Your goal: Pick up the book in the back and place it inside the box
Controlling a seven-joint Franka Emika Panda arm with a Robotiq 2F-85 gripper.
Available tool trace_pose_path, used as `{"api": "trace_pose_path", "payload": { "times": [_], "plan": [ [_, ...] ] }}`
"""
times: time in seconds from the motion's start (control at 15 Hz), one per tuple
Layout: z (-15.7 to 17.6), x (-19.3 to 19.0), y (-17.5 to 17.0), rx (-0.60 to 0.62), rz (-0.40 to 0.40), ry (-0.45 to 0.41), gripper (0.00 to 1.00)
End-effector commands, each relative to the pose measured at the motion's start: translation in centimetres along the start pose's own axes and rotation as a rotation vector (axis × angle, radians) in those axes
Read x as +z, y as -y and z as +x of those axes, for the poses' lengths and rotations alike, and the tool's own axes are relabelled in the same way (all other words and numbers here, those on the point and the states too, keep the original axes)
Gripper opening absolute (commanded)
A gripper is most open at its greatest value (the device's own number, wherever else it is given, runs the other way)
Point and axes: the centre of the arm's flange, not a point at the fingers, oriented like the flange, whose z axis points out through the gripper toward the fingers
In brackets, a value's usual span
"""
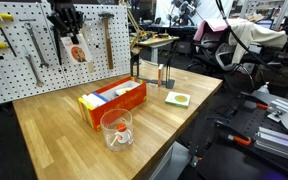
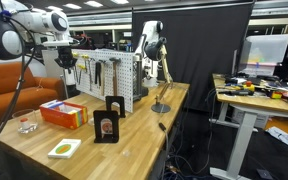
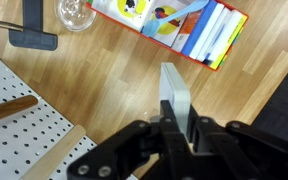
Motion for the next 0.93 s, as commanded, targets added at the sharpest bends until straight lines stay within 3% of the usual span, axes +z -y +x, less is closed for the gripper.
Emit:
{"api": "trace_pose_path", "payload": {
  "times": [0.0,0.13,0.2,0.8,0.87],
  "plan": [
    [-7.5,1.0,1.0,0.104,0.028,0.035,0.04],
    [-7.9,0.3,1.4,0.14,0.039,0.003,0.04],
    [-0.6,-1.3,1.0,0.105,0.02,0.013,0.14],
    [-0.7,-1.8,1.1,0.128,0.023,0.007,0.14],
    [-0.7,-1.8,1.1,0.128,0.023,0.007,0.04]
  ]
}}
